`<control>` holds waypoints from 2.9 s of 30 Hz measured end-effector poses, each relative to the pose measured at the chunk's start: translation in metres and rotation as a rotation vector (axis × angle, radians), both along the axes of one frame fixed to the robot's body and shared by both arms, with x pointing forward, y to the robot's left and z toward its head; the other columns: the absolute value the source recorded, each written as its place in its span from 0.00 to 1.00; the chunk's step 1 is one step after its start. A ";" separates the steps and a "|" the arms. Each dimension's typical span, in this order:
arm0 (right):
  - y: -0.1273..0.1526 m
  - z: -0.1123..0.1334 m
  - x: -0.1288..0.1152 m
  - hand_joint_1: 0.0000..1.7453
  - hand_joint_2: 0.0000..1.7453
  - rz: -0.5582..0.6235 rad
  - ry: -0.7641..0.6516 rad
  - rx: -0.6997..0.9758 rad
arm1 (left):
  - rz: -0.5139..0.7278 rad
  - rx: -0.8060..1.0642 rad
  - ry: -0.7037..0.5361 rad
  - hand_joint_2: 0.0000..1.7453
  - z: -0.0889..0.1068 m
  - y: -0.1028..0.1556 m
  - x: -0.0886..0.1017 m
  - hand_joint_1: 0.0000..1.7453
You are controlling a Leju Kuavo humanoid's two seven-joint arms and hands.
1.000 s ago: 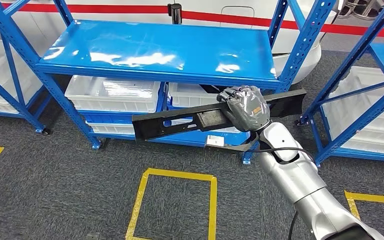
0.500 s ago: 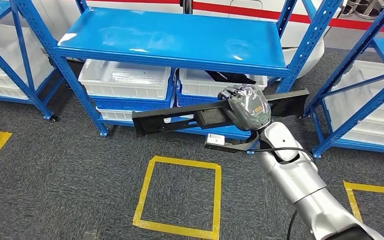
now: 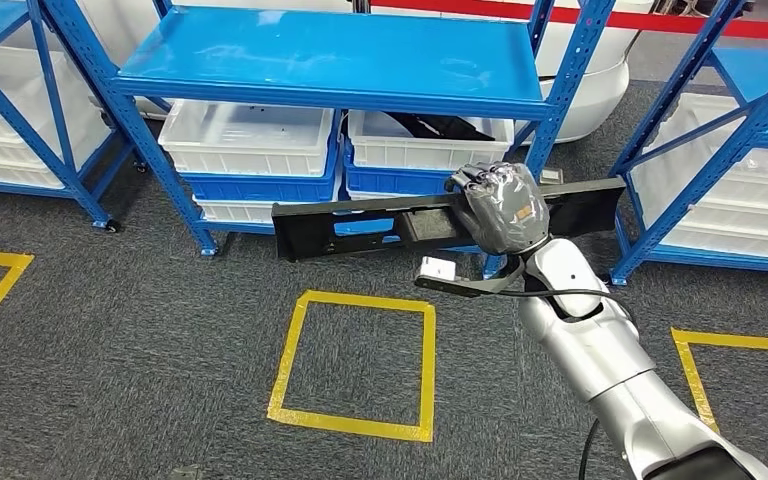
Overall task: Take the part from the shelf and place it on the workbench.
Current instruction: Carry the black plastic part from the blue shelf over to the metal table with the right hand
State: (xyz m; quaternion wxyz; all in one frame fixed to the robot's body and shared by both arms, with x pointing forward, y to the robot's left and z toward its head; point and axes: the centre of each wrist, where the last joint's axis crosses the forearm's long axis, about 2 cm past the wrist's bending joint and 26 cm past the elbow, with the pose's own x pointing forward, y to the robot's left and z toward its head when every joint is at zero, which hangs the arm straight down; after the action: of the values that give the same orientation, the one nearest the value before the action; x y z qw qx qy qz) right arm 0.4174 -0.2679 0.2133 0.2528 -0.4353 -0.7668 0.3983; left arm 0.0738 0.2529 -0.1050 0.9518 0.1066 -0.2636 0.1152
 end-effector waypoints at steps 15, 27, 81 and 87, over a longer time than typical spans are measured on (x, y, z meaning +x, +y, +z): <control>-0.006 -0.007 -0.003 1.00 1.00 -0.017 0.002 0.012 | 0.008 0.005 0.002 1.00 0.001 0.003 0.005 0.00; -0.016 -0.003 -0.003 1.00 1.00 -0.037 -0.023 0.033 | -0.001 -0.007 0.000 1.00 0.001 0.000 0.006 0.00; -0.044 -0.026 -0.010 1.00 1.00 -0.083 0.004 0.041 | -0.008 0.012 -0.013 1.00 0.006 -0.004 0.029 0.00; -0.044 -0.026 -0.010 1.00 1.00 -0.082 -0.002 0.015 | -0.009 0.010 -0.011 1.00 0.007 -0.005 0.030 0.00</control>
State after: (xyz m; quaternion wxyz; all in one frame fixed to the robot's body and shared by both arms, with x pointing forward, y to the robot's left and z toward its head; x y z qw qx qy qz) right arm 0.4079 -0.3114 0.1872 0.2712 -0.4648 -0.7515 0.3816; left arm 0.1036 0.2481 -0.0983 0.9503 0.1098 -0.2698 0.1103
